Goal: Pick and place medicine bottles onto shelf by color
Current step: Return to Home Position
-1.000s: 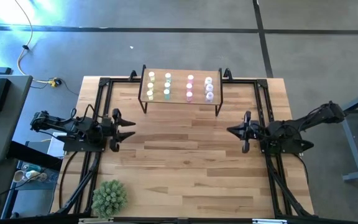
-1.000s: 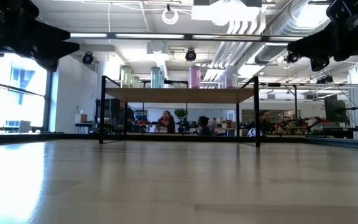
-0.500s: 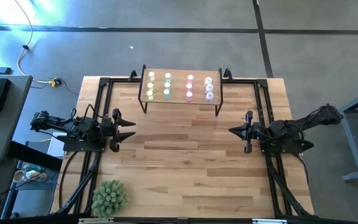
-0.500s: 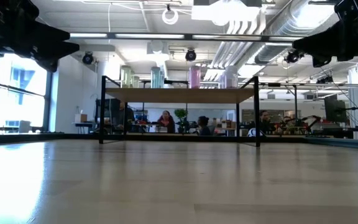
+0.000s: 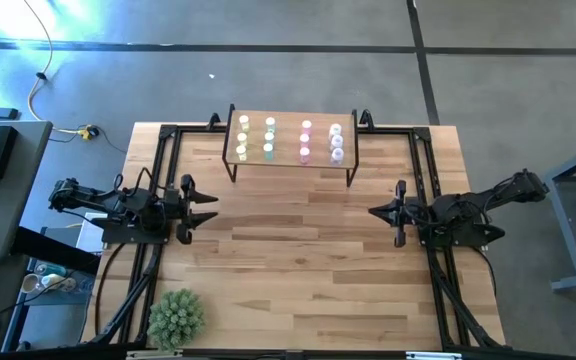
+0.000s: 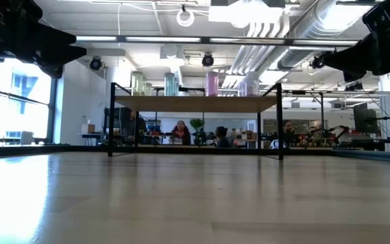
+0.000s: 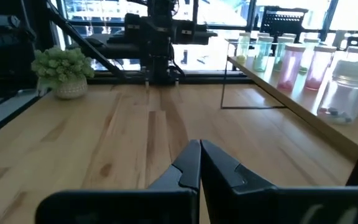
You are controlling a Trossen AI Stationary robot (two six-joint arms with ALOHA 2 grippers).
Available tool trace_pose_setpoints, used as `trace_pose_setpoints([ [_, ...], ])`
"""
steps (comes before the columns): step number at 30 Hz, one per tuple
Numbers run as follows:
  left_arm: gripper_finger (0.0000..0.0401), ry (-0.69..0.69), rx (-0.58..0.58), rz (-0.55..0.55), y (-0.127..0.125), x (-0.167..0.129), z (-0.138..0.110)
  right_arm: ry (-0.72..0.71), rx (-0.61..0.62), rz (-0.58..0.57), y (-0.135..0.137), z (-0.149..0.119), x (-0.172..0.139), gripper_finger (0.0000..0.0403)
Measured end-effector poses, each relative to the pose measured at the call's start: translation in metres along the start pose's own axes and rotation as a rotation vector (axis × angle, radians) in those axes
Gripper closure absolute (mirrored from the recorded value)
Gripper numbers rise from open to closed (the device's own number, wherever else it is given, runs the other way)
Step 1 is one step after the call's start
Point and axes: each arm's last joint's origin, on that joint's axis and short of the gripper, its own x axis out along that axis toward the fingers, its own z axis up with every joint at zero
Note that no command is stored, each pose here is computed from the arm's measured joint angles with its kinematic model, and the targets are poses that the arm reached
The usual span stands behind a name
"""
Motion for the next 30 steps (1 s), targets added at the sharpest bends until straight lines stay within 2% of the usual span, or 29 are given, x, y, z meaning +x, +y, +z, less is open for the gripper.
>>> trace_pose_setpoints([
  [3, 0.0215, 0.0, 0.0, 0.0, 0.0, 0.0, 0.0, 0.008, 0.001, -0.035, -0.0011, -0.0008, 0.0, 0.0403],
  [7, 0.0215, 0.0, 0.0, 0.0, 0.0, 0.0, 0.0, -0.006, 0.013, -0.156, -0.0046, 0.0006, -0.0003, 0.0403],
  [11, 0.0215, 0.0, 0.0, 0.0, 0.0, 0.0, 0.0, -0.015, 0.075, -0.248, -0.0072, 0.0008, -0.0008, 0.0403],
  [19, 0.0215, 0.0, 0.0, 0.0, 0.0, 0.0, 0.0, -0.022, 0.125, -0.253, -0.0073, 0.0008, -0.0009, 0.0403],
  [25, 0.0215, 0.0, 0.0, 0.0, 0.0, 0.0, 0.0, 0.013, 0.056, -0.254, -0.0073, -0.0022, -0.0009, 0.0403],
  [30, 0.0215, 0.0, 0.0, 0.0, 0.0, 0.0, 0.0, 0.035, 0.069, -0.255, -0.0073, -0.0049, -0.001, 0.0403],
])
